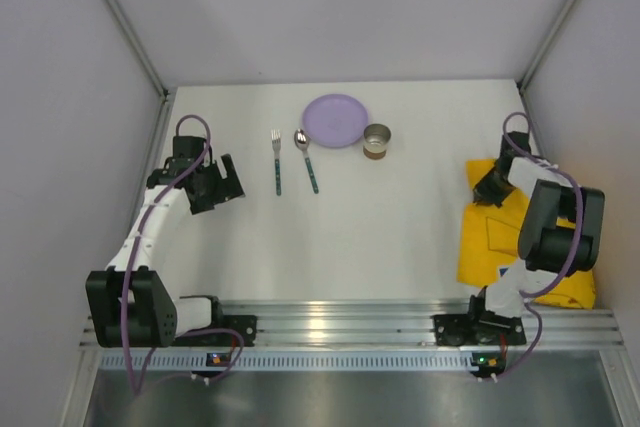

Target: Set the dinner table for one person

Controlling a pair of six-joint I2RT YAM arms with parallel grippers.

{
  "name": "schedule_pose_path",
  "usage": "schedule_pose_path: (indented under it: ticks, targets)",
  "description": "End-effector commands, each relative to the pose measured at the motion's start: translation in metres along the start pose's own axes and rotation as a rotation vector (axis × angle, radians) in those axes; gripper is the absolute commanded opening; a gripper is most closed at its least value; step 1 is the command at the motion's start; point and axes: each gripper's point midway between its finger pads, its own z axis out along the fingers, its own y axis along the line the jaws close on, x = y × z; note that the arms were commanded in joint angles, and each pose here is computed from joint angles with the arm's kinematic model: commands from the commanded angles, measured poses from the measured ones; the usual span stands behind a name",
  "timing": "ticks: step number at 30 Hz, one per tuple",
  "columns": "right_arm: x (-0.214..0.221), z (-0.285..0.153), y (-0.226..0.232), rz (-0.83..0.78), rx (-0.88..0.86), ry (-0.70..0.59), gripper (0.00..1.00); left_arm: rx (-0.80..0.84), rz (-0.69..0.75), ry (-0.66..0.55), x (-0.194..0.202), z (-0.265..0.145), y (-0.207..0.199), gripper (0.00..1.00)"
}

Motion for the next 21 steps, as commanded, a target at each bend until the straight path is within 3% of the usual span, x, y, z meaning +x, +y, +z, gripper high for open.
schedule_pose_path:
  ticks: [1,3,4,9,13,21]
  targets:
    - [0.062,-0.026,0.085,-0.132,-0.261,0.128,0.00,0.014,0.004,-0.028,-0.007,-0.003,-0.004,0.89]
    - [0.079,-0.048,0.124,-0.109,-0.378,0.170,0.00,0.012,0.008,-0.025,-0.007,-0.002,-0.003,0.89]
    - [0.110,-0.064,0.151,-0.179,-0.435,0.206,0.00,0.012,0.011,-0.030,-0.008,-0.003,-0.003,0.89]
    - [0.167,-0.115,0.218,-0.230,-0.567,0.296,0.00,0.008,0.020,-0.043,-0.012,-0.007,-0.003,0.89]
    - [0.215,-0.135,0.237,-0.250,-0.581,0.382,0.00,0.011,0.025,-0.066,-0.015,-0.015,-0.004,0.89]
    - [0.267,-0.174,0.275,-0.309,-0.652,0.477,0.00,-0.001,0.037,-0.085,-0.013,-0.023,0.000,0.90]
